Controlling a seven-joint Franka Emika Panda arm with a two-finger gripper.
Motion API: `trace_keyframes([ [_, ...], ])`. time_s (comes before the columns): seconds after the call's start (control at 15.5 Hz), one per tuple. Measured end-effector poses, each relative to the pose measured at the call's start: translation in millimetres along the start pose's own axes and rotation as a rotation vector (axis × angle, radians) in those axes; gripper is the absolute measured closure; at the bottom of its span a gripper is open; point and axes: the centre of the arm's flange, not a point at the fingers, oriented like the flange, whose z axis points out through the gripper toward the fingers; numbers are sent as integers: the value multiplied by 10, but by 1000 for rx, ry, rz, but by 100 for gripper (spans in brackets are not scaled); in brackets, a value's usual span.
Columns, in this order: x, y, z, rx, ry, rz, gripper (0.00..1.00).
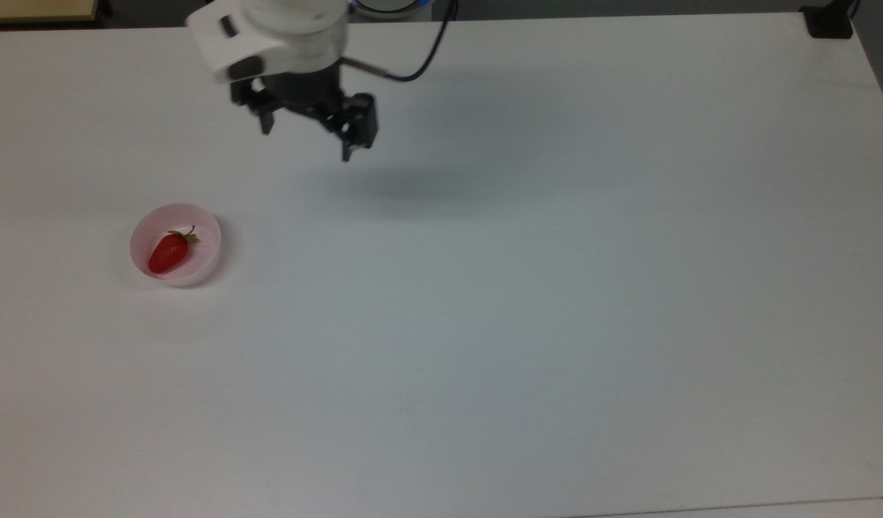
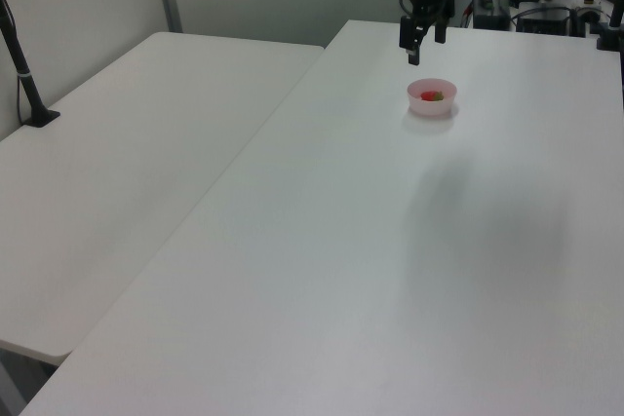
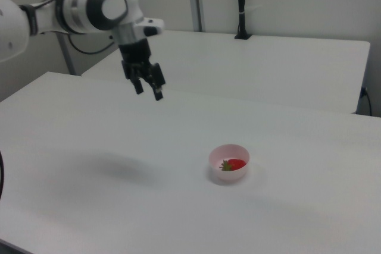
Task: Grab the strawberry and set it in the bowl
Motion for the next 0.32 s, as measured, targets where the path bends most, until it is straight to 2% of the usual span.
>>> trace_keyframes([
  [0.32, -383, 42, -555, 4, 7, -21, 0],
])
